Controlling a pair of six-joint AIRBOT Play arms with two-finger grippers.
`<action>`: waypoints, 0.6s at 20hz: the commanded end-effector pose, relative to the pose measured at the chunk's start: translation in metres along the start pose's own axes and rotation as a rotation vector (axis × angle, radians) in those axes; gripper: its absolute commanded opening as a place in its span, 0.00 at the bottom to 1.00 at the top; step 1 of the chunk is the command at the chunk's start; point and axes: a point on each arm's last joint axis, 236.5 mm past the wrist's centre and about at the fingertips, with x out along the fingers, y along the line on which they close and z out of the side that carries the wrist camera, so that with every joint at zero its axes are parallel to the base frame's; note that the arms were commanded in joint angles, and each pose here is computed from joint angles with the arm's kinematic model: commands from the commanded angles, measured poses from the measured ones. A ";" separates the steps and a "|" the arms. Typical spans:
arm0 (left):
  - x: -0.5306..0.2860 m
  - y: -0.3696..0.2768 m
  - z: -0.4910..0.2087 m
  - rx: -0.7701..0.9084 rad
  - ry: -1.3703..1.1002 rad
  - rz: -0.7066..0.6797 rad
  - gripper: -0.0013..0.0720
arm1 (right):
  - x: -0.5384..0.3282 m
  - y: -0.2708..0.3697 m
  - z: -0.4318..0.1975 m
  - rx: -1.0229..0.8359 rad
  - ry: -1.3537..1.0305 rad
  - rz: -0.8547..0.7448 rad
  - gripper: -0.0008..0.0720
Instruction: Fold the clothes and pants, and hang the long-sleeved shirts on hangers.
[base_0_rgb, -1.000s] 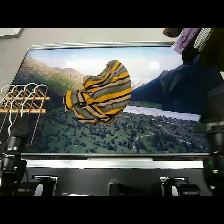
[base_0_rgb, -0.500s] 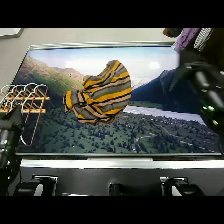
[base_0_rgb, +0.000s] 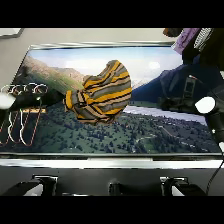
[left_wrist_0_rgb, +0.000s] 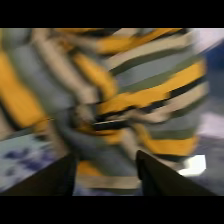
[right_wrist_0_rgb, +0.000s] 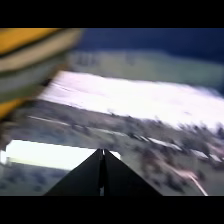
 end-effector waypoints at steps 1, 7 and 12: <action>0.046 0.079 -0.002 -0.068 0.245 0.299 0.75 | -0.002 -0.053 -0.020 0.098 0.077 -0.228 0.06; 0.121 0.082 -0.009 -0.330 0.259 0.218 0.76 | 0.008 -0.054 -0.030 0.165 0.125 -0.228 0.34; 0.142 0.070 -0.025 -0.417 0.317 0.146 0.26 | 0.008 -0.054 -0.031 0.171 0.128 -0.227 0.41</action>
